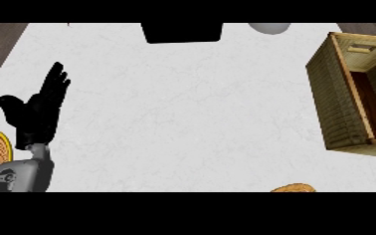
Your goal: Pick the lemon from the placemat and place it in the basket
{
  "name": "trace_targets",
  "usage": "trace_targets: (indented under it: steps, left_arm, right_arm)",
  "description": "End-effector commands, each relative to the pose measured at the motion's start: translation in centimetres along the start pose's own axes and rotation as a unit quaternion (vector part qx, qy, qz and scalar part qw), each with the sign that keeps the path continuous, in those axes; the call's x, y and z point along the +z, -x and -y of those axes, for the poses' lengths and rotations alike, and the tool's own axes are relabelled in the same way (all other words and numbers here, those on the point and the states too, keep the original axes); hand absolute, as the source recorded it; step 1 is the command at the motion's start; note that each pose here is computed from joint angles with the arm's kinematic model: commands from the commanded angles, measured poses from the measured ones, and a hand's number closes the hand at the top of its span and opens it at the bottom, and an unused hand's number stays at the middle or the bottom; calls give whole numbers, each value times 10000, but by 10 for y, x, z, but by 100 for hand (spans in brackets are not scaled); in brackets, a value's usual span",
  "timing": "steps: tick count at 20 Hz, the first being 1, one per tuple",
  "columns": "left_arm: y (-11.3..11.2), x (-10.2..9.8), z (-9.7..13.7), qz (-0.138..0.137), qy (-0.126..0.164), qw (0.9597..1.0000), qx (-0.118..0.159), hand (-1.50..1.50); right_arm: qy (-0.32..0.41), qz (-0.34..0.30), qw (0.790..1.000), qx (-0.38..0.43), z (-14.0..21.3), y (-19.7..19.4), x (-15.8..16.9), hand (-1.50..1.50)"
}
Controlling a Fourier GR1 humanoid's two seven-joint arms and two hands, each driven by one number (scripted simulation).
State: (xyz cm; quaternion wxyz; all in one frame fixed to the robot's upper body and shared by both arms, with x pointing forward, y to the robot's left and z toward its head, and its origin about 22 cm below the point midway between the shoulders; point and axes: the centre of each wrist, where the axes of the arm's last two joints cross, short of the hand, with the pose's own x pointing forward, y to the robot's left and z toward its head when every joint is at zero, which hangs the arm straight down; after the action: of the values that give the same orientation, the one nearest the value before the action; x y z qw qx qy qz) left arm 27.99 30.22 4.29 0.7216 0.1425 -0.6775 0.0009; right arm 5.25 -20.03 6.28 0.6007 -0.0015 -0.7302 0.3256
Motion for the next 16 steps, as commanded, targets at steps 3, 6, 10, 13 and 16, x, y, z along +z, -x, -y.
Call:
trace_targets:
  steps: [3,6,10,13,16]
  left_arm:
    - [-10,-4,-9,6,-11,10000,46,0]
    - [-16,-8,-1,-3,65,10000,-38,0]
    - [-5,3,-3,103,5,9999,-23,0]
    - [-2,6,-4,68,103,9999,-2,0]
    - [2,-3,-17,24,60,10000,53,0]
  right_arm:
    - [490,481,9976,-2,50,-59,20,150]
    - [632,417,9971,96,71,-74,17,150]
    - [1092,270,9936,-120,82,-90,14,150]
    - [1540,257,9868,-434,86,-86,11,150]
    - [1713,160,9845,-339,99,-100,7,150]
